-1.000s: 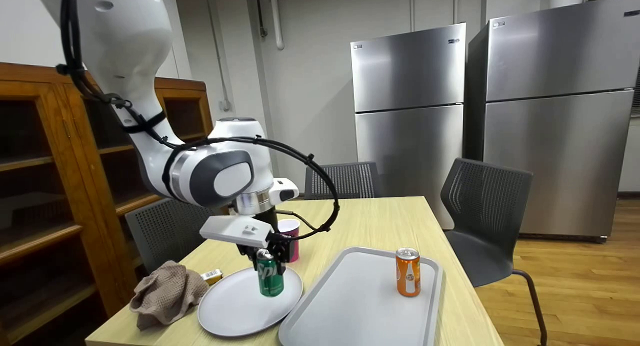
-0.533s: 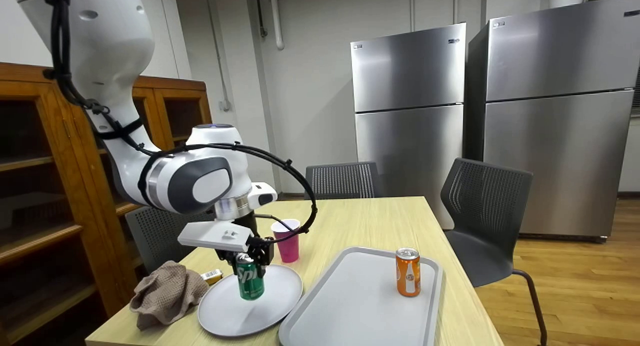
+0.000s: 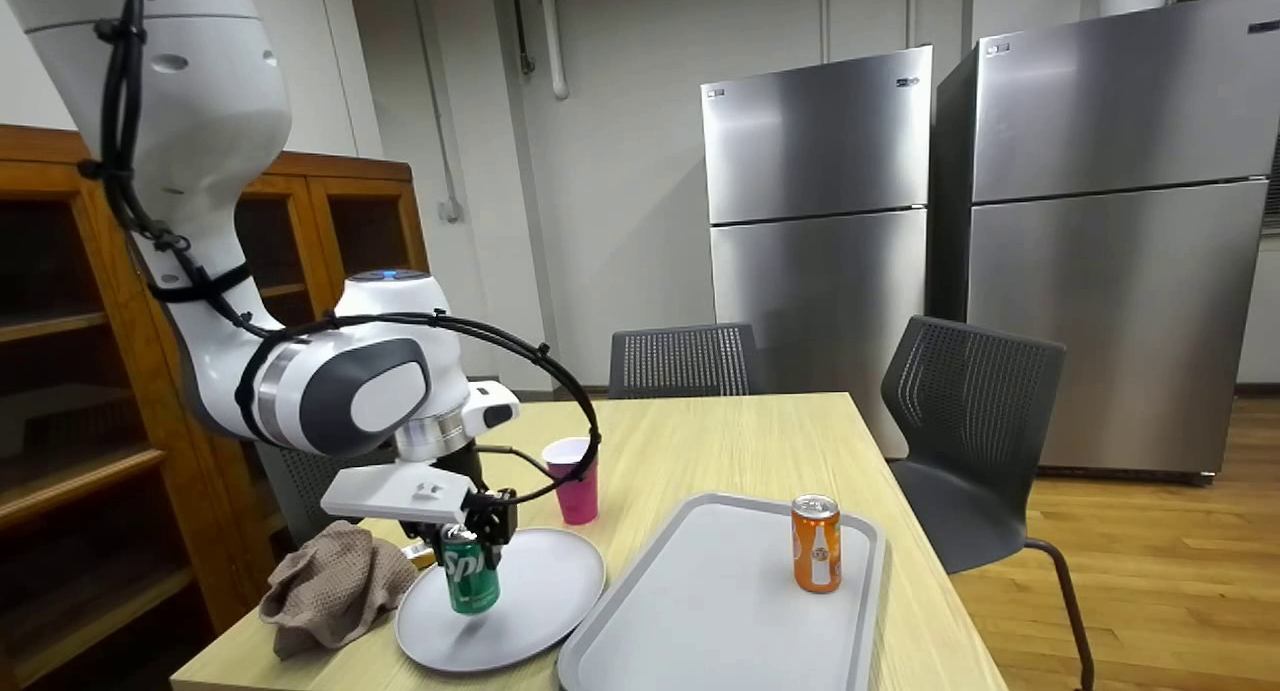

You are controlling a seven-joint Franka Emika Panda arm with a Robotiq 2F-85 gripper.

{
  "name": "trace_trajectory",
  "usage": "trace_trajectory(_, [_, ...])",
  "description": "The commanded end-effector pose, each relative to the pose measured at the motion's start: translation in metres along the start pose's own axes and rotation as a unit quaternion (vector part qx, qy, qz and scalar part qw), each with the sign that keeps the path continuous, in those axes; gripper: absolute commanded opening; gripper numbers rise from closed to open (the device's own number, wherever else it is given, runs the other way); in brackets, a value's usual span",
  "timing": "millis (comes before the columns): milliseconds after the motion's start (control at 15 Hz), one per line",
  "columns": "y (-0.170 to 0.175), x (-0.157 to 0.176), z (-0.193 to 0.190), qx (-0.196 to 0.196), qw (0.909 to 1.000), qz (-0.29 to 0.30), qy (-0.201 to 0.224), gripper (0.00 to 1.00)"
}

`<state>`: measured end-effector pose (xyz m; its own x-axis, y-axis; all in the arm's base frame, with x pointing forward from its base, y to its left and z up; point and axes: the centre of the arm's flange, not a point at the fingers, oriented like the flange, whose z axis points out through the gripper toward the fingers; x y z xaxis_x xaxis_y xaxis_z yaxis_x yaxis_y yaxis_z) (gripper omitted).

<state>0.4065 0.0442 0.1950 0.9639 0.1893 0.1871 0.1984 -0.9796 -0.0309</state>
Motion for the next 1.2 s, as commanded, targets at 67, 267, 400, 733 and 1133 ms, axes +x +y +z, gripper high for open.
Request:
trace_trajectory(67, [-0.01, -0.005, 0.009, 0.004, 1.0, -0.002, 0.008, 0.38])
trace_trajectory(267, [-0.012, -0.008, 0.016, 0.006, 0.9999, -0.006, 0.006, 0.38])
trace_trajectory(400, [-0.015, -0.01, 0.02, 0.006, 0.9999, -0.01, 0.004, 0.38])
trace_trajectory(733, [-0.018, -0.013, 0.026, 0.007, 0.9998, -0.02, 0.004, 0.38])
trace_trajectory(1133, [-0.02, -0.013, 0.019, 0.006, 0.9993, -0.035, 0.016, 0.99])
